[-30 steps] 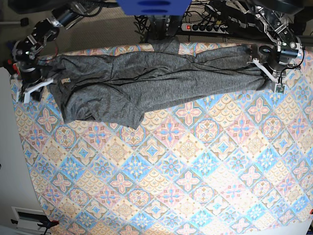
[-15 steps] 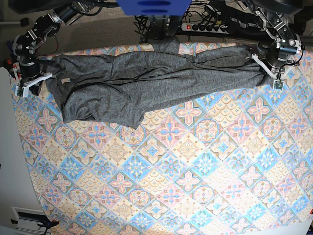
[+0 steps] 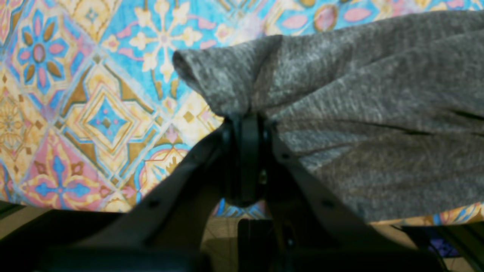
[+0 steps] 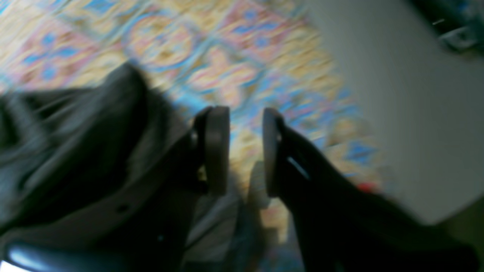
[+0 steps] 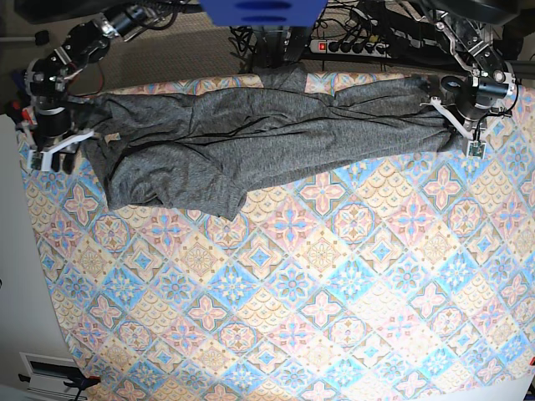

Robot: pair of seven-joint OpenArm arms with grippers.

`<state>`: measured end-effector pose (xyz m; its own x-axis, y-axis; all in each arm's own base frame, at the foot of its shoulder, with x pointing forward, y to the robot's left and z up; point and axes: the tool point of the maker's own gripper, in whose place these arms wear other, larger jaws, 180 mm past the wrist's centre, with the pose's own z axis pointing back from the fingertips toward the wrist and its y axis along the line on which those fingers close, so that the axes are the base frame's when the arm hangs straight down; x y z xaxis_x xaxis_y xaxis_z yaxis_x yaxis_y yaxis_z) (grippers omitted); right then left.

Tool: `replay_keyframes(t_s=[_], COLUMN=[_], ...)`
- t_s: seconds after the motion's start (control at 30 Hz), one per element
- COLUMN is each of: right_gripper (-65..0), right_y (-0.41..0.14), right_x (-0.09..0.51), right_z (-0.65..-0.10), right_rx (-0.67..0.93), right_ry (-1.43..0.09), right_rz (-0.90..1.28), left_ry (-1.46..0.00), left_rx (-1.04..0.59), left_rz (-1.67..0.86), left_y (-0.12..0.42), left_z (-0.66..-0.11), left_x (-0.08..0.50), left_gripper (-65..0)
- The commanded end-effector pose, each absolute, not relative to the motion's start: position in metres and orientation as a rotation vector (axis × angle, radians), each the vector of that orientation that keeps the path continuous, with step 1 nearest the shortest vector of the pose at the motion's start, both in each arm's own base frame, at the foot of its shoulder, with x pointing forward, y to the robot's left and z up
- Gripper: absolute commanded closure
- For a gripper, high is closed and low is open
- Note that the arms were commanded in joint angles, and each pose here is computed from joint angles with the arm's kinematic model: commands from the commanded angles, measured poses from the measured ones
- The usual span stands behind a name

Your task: Layout the t-shirt on the table in an organized manner, then fold the t-shirt properly

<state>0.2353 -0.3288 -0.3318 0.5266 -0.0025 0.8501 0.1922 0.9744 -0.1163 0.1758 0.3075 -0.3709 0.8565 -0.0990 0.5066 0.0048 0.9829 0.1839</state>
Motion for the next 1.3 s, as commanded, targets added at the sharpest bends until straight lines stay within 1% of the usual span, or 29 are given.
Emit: replay_keyframes(t_s=[0.0, 0.07, 0.27, 0.43, 0.93, 1.27], right_gripper=[-16.4, -16.4, -18.9, -18.6, -18.4, -18.8], right_y=[-0.334, -0.323, -0.283, -0.264, -0.258, -0.253], right_x=[0.244, 0.245, 0.267, 0.274, 0.282, 0.278], right_z=[-0.311, -0.318, -0.323, -0.326, -0.34, -0.367], right_rx=[-0.229, -0.197, -0.105, -0.058, -0.009, 0.045], right_ry=[-1.084, -1.08, -1.091, -1.1, -1.082, -1.025], right_rz=[-0.11, -0.122, -0.037, -0.027, -0.05, -0.081], left_ry=[-0.57, -0.565, -0.563, -0.561, -0.57, -0.57], left_rx=[0.2, 0.187, 0.16, 0.149, 0.15, 0.15], left_rz=[-0.061, -0.083, -0.125, -0.139, -0.139, -0.139], left_y=[0.311, 0.305, 0.291, 0.286, 0.286, 0.286], left_z=[-0.362, -0.365, -0.368, -0.37, -0.369, -0.369], left_x=[0.182, 0.183, 0.189, 0.191, 0.194, 0.194], left_gripper=[0.0, 0.0, 0.0, 0.0, 0.0, 0.0])
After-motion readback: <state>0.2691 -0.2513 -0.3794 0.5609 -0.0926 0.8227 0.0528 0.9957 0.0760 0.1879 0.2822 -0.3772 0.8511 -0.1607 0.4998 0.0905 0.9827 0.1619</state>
